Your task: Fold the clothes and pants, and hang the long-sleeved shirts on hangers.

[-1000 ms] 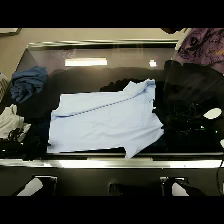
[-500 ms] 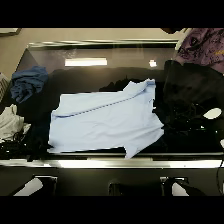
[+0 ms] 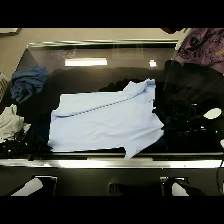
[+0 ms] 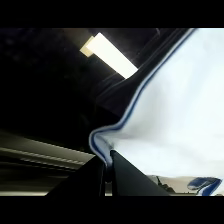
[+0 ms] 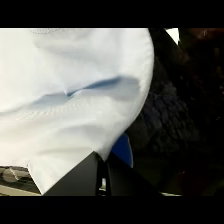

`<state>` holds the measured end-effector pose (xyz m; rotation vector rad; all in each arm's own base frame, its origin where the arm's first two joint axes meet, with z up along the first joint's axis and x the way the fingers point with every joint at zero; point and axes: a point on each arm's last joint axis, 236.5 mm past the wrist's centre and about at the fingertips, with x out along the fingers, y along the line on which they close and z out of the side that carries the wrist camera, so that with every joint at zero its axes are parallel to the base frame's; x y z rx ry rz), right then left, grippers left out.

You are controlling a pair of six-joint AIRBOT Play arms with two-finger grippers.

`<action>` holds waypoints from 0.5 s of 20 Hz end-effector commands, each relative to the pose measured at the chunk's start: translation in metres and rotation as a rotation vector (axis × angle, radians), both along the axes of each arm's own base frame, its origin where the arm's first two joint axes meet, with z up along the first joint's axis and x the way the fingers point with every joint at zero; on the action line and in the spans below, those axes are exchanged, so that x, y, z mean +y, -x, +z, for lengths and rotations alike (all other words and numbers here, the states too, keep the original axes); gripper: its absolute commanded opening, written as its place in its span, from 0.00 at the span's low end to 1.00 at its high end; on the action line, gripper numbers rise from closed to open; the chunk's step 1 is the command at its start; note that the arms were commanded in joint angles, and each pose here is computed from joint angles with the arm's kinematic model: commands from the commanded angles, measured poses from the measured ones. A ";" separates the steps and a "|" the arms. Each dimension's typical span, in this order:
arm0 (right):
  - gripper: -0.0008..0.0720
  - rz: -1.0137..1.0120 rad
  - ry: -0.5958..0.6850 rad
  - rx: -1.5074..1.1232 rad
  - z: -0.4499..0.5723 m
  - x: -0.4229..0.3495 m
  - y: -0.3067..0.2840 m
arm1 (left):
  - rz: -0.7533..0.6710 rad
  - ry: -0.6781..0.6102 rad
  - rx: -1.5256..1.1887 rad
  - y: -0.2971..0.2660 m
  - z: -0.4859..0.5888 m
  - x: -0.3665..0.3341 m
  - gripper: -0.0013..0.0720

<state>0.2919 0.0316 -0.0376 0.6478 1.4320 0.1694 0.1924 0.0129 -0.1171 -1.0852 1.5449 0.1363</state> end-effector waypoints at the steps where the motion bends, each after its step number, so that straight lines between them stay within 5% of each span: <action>1: 0.05 0.018 -0.033 -0.006 0.005 0.007 0.001 | -0.013 0.012 -0.046 -0.011 0.005 -0.004 0.05; 4: 0.05 0.041 -0.069 -0.123 0.019 0.028 -0.025 | -0.080 -0.056 -0.141 -0.047 0.017 -0.005 0.05; 10: 0.05 0.044 0.185 -0.551 0.129 0.023 -0.142 | -0.099 -0.359 -0.648 -0.224 0.175 0.017 0.04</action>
